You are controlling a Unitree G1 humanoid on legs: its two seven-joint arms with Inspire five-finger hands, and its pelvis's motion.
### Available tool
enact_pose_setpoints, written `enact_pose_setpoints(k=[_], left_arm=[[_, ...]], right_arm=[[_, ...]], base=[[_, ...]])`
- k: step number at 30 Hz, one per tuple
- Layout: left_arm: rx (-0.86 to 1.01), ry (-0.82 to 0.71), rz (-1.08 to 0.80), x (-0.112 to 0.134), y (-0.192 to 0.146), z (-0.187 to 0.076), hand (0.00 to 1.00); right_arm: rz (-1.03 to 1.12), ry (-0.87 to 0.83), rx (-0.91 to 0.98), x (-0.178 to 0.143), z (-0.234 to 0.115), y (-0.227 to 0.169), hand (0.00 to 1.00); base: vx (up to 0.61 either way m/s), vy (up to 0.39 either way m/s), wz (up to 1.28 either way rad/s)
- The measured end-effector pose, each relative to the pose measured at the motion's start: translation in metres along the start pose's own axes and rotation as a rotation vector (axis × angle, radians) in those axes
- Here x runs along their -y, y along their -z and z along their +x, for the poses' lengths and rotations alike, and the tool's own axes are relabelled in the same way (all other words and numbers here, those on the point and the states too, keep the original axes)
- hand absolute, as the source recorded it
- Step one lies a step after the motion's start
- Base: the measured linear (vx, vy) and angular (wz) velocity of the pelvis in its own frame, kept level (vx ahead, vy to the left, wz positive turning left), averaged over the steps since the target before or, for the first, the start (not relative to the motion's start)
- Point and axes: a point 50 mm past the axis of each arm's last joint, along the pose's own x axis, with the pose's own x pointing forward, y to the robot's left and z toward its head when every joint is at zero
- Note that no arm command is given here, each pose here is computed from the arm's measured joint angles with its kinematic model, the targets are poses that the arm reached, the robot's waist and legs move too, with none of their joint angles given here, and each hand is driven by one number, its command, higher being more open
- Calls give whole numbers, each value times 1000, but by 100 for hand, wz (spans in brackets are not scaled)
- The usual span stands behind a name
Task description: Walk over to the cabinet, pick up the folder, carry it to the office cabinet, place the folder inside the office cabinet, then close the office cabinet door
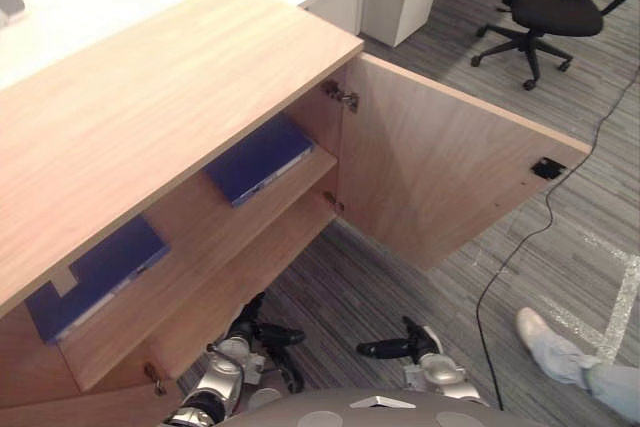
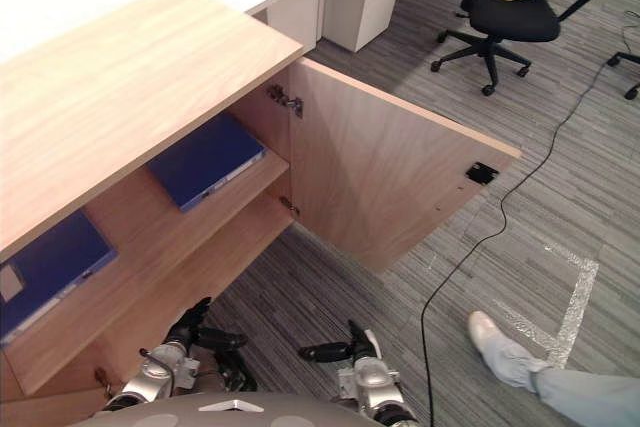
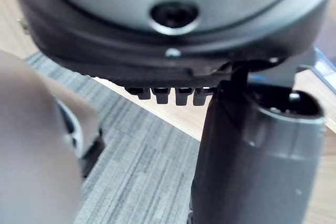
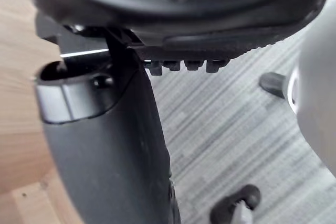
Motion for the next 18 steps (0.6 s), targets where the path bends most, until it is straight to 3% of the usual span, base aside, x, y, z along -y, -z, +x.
enact_pose_setpoints(k=[11,15,18], left_arm=[[29,-7,-45,8,-1,-4,100],[24,-43,-121,4,4,-7,100],[30,-57,-140,-2,3,-7,100]], right_arm=[[13,110,-32,34,1,9,100],[9,97,-29,30,1,6,100],[-38,19,-6,8,1,1,100]], base=[[-16,-137,-23],[119,228,-83],[104,157,-36]])
